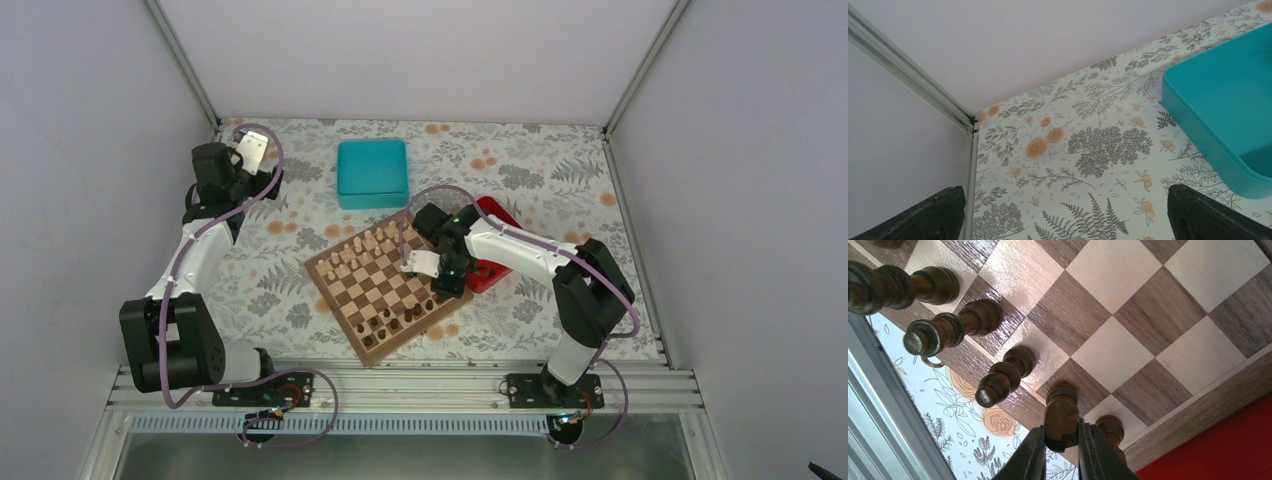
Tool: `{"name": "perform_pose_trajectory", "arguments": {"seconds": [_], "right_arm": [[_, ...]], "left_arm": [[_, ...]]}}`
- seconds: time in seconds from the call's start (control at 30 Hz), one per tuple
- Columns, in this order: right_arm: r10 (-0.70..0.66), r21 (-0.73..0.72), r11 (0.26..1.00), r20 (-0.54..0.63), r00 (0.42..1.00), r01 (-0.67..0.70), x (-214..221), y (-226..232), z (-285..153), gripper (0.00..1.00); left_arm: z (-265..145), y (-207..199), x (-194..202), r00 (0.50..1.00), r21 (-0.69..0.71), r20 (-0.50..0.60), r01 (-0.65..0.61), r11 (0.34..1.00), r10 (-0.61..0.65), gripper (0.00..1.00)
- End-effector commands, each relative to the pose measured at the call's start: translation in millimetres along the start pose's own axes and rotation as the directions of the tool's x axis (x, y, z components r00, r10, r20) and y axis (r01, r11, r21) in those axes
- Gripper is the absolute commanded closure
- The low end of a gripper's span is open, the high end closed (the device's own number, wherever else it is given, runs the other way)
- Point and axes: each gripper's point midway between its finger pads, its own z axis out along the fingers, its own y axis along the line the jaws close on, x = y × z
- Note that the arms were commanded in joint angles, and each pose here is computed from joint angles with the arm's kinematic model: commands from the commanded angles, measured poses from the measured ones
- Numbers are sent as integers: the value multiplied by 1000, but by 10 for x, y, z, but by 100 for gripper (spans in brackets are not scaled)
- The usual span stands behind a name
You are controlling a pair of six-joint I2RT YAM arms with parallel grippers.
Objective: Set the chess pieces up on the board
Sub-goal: Place the chess piece on the chessboard.
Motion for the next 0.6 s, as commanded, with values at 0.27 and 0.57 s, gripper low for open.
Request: {"name": "perform_pose_trajectory", "arguments": {"seconds": [0.27,0.57], "right_arm": [[-1,19,1000,1,1000,1,-21,-8,30,76],[27,135,990,134,991,-45,-77,-198,-608,54]], "left_arm": [[-38,31,-70,1000,-11,25,-2,1000,2,0],[-46,33,-78,1000,-13,28,-2,1000,3,0]]}}
